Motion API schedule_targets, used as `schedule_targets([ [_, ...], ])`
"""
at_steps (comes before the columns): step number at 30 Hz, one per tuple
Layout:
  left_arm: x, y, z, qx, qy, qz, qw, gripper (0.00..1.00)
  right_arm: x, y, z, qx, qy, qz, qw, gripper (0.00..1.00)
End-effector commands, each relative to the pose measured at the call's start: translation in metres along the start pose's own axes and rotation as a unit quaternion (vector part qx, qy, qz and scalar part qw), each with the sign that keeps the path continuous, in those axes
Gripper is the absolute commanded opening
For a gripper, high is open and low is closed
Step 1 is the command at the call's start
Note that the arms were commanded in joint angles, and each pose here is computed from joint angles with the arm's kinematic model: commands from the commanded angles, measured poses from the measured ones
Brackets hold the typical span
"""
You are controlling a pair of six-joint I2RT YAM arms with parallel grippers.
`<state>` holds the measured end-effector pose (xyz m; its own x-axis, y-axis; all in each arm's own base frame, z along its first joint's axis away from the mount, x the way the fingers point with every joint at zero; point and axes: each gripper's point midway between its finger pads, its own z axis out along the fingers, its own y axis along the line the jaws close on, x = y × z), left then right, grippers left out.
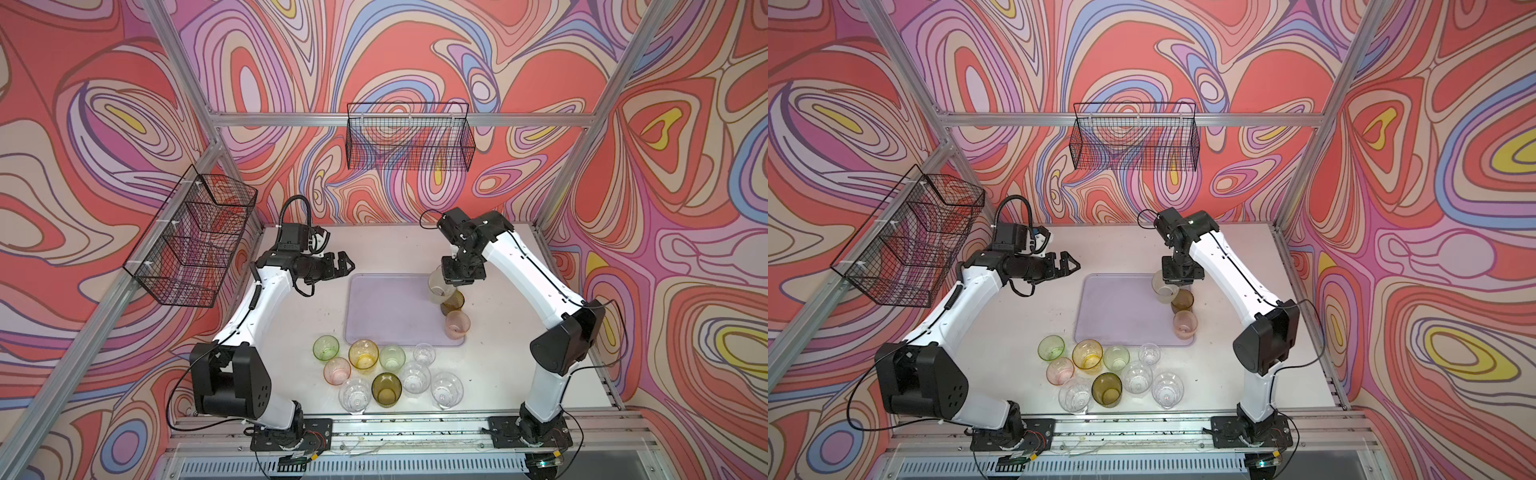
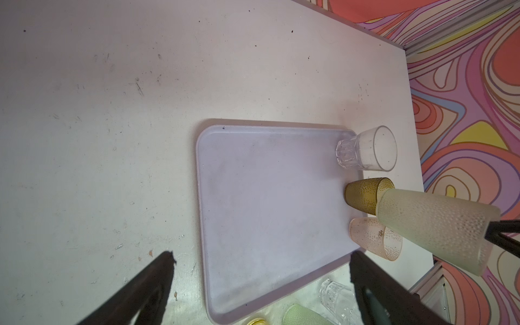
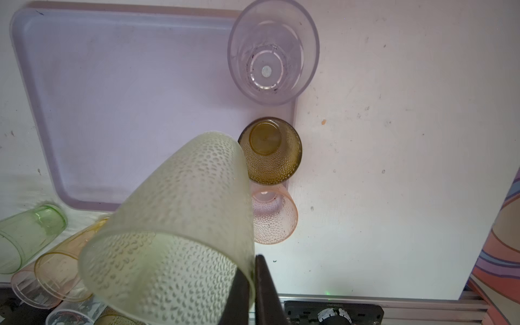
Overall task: Place the glasses into the tray
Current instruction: Place the glass on the tray.
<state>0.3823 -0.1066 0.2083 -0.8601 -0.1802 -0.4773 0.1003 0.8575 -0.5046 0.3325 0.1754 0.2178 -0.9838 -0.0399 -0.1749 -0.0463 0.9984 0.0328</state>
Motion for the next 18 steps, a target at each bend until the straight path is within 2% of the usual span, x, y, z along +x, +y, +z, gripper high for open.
schedule_targets([
  [1,0.001,-0.003,-0.004,-0.002,0.005,0.011,1.0,1.0,-0.024,0.016,-0.003,-0.038,-0.032,-0.012,0.999,0.0],
  [18,0.001,-0.003,-0.007,-0.008,0.002,0.016,1.0,1.0,-0.065,0.035,0.056,-0.038,0.008,-0.059,0.998,0.0],
])
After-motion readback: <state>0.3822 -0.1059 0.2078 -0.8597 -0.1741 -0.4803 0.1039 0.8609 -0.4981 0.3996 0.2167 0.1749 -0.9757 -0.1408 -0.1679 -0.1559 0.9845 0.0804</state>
